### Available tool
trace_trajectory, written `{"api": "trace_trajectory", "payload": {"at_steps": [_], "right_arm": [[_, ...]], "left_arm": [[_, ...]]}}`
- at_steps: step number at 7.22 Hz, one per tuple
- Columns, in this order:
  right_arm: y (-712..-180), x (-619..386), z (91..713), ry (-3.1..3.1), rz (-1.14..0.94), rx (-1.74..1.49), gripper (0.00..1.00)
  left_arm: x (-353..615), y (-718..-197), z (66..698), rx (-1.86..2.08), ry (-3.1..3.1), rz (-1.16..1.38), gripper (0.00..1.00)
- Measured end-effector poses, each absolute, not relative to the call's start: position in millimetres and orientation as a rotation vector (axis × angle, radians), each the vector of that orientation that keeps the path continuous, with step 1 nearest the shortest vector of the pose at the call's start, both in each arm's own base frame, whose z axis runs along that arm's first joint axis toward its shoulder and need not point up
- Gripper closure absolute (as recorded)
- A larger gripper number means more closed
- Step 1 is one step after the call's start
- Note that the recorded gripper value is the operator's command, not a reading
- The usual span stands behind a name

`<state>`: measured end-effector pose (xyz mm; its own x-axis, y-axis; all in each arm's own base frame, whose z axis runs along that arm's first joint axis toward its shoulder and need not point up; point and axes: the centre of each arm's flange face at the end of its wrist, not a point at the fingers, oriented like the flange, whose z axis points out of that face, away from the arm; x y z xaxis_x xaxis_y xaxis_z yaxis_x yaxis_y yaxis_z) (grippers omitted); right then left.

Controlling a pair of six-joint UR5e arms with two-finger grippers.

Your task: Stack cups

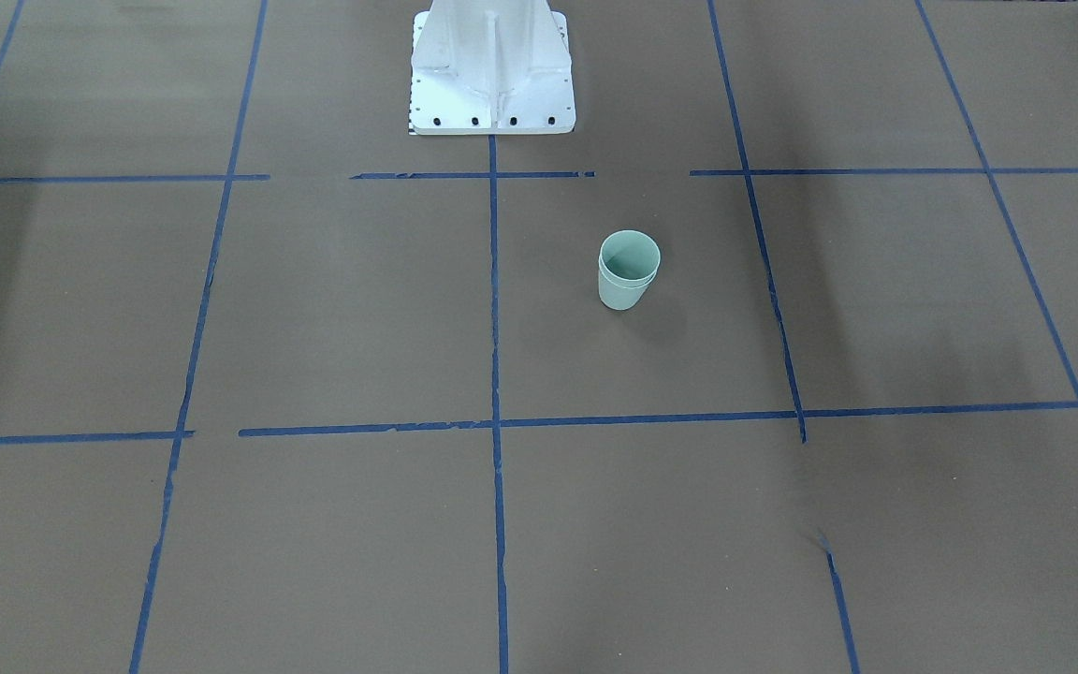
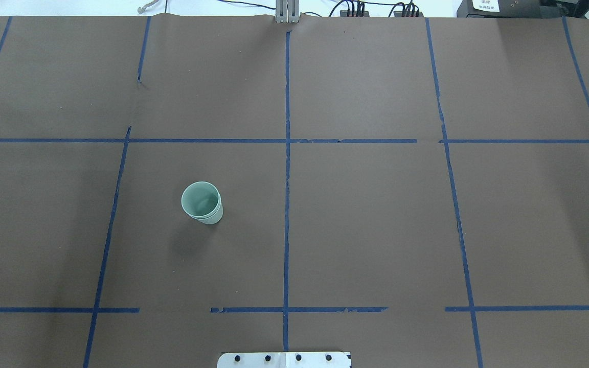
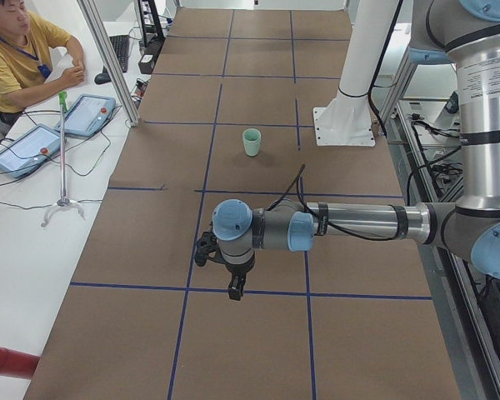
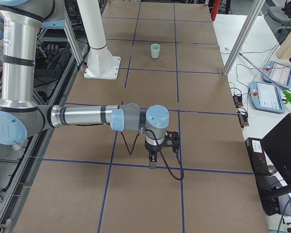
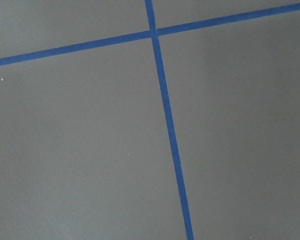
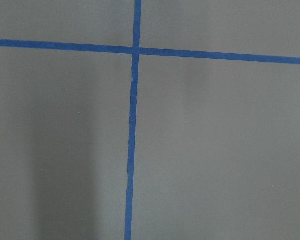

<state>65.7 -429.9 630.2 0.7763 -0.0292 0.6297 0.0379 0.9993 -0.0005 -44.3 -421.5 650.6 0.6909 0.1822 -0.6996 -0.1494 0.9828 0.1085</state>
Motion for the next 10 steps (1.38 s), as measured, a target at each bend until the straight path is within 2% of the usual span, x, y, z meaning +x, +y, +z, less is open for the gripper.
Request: {"api": "trace_trajectory", "payload": {"at_steps": [10], "right_arm": [[-429.9, 65.7, 630.2, -0.681, -0.036, -0.013, 0.00]], "left_arm": [[-44.6, -422.2, 643.8, 0.063, 0.787, 0.200, 0.00]]}}
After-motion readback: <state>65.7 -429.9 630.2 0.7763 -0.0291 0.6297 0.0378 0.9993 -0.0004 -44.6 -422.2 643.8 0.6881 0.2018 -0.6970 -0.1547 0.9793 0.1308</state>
